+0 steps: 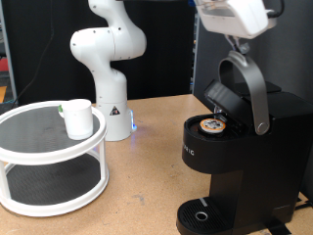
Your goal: Make a cup of coffee with the keurig machine
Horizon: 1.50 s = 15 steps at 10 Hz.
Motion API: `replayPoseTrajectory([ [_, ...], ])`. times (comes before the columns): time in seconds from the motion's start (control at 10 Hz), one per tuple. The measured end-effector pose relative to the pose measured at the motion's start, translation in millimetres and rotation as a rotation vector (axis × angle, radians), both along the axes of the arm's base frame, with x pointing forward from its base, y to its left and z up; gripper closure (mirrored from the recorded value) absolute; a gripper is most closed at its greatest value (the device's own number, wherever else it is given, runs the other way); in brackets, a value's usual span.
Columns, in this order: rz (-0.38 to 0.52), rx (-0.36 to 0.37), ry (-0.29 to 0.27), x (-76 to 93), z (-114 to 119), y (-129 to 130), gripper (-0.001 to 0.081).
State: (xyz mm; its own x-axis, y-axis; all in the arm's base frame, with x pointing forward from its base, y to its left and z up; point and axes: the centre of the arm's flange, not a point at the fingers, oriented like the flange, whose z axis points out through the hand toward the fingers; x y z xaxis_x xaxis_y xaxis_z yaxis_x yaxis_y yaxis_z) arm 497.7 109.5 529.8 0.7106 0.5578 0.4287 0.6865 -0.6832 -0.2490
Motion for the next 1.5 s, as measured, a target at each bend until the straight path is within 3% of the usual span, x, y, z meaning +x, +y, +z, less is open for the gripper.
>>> replayPoseTrajectory([
  [0.5,0.016,-0.058,0.017,9.2,-30,-60,0.0801],
  [1.1,0.064,-0.125,0.031,16.1,-81,-102,0.0801],
  [1.5,0.051,-0.165,0.047,19.5,-111,-108,0.0801],
])
